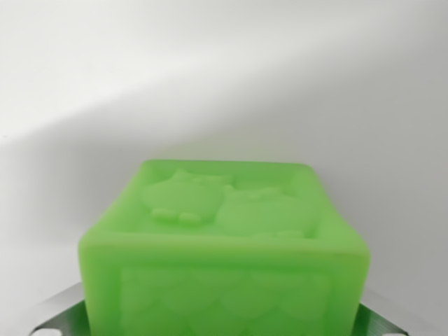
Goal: Stack cube
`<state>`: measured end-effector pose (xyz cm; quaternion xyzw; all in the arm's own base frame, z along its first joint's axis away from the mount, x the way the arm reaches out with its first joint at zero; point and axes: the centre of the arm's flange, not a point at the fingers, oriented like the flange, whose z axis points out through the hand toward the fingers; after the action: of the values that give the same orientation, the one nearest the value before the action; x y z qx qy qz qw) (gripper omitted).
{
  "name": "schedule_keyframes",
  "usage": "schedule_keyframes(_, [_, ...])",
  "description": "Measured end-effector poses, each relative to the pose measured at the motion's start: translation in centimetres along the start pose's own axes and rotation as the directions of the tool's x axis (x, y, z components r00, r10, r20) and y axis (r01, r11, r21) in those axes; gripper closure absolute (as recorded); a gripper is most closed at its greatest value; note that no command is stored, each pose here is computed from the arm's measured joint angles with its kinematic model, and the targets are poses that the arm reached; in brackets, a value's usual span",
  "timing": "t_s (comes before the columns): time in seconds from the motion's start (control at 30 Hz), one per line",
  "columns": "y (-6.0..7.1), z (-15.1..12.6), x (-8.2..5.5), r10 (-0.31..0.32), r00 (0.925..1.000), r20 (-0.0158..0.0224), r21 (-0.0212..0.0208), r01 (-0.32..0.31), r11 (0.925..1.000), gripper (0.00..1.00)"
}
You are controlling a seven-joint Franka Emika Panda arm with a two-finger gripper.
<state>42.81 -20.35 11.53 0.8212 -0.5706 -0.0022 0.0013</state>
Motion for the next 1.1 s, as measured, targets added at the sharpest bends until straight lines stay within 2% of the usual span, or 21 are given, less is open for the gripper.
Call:
schedule_keyframes(0.23, [0.0, -0.2, 0.0, 0.0, 1.0, -0.0005, 0.0009, 0.0, 1.0, 1.0])
schedule_keyframes(0.47, [-0.1, -1.4, 0.1, 0.002, 1.0, -0.0015, 0.0044, -0.002, 1.0, 1.0])
schedule_keyframes(0.77, [-0.1, -3.5, 0.1, 0.0, 1.0, -0.0018, 0.0055, 0.0, 1.0, 1.0])
schedule_keyframes(1.1, [-0.1, -6.5, 0.1, 0.001, 1.0, -0.0038, 0.0099, 0.0, 1.0, 1.0])
